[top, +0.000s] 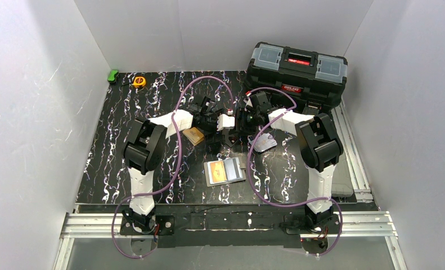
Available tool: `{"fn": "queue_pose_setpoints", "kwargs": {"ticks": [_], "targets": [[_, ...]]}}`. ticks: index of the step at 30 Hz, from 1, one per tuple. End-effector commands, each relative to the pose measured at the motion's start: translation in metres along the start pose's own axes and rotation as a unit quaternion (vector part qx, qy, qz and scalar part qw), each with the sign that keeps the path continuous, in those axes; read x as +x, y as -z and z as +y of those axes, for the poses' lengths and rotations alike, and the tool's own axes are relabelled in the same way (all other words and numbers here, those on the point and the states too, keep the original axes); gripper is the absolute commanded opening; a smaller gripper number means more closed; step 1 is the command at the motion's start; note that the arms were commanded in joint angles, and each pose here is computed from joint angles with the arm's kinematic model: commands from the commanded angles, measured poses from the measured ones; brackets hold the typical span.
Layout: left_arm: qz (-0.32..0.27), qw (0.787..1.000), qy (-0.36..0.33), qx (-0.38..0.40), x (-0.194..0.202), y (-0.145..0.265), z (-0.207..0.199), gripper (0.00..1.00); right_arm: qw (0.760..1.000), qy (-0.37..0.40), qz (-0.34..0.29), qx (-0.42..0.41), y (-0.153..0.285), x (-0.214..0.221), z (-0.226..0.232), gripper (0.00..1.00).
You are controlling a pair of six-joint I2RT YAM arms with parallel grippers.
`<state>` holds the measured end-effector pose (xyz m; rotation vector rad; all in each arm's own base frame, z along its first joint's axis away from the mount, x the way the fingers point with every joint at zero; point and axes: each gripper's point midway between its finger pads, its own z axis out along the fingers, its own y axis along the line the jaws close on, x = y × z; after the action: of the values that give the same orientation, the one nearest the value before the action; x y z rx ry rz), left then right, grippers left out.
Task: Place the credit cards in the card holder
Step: Pick up the credit card from the center of the board.
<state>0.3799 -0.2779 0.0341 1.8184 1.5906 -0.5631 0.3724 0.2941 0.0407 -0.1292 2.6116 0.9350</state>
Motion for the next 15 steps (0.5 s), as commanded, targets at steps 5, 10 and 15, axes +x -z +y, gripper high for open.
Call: {"fn": "queue_pose_setpoints", "kwargs": {"ticks": [5, 10, 15], "targets": [[-0.035, 0.999, 0.001, 0.004, -0.0245, 0.0055, 0.0068, 0.82, 1.000, 0.000, 0.007, -0.008, -0.0031, 0.0051, -0.0008, 0.59], [-0.036, 0.999, 0.003, 0.002, -0.0250, 0.0045, 0.0086, 0.82, 1.000, 0.001, 0.010, -0.014, -0.0039, 0.0070, 0.0024, 0.59], [-0.031, 1.000, 0.000, 0.005, -0.0206, 0.0019, 0.0075, 0.82, 1.000, 0.001, 0.014, -0.015, -0.0051, 0.0102, 0.0036, 0.59]]}}
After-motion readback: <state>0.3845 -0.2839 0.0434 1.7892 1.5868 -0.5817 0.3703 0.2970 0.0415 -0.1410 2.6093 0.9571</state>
